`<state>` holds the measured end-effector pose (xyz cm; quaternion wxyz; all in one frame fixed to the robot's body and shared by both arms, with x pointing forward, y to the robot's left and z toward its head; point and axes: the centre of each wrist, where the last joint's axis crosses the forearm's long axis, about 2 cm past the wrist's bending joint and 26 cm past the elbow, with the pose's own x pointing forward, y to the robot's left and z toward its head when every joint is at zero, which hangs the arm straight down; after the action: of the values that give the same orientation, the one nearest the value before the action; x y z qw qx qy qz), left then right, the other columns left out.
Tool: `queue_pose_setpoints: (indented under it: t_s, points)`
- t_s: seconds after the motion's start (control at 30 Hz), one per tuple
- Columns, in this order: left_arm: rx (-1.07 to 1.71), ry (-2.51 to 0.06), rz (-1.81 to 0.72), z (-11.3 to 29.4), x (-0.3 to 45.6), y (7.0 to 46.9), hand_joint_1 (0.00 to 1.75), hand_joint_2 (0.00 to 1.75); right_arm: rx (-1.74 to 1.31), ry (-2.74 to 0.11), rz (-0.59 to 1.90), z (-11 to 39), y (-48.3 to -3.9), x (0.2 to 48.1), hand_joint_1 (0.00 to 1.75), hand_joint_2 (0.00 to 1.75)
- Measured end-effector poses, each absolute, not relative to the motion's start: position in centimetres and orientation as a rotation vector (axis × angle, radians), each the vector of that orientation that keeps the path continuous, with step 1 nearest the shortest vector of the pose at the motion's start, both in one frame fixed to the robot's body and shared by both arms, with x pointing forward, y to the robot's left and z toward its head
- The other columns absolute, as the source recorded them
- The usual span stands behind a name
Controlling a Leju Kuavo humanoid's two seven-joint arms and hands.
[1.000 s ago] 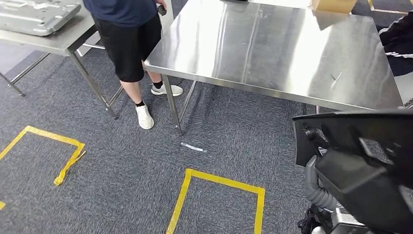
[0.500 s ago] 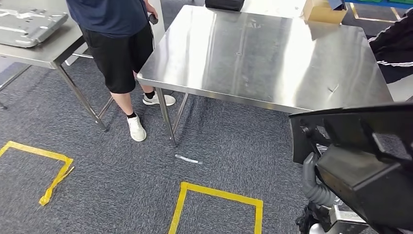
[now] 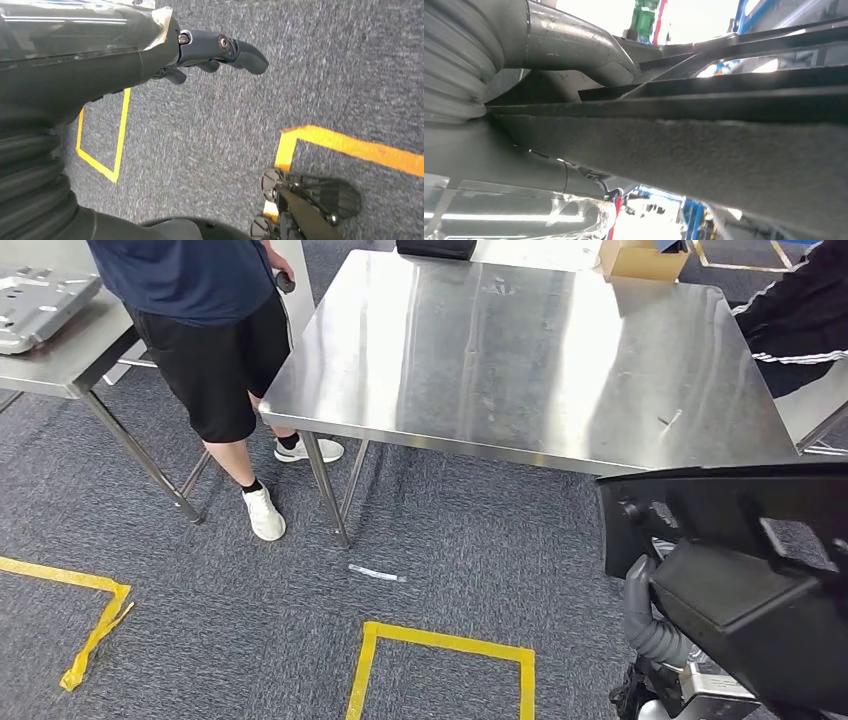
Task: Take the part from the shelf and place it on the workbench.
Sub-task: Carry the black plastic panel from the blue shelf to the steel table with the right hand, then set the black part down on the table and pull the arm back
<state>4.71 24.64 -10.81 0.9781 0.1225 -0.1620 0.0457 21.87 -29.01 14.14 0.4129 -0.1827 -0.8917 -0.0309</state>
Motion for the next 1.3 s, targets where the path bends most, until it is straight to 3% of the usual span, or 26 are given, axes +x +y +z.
queue_pose_setpoints:
  t_s: [1.3]
  points:
    - [0.262,-0.326,0.081,-10.8,4.7,24.8,0.0,1.75,-0.466,-2.229,-0.097,13.9,-29.0,21.2,1.75,1.75]
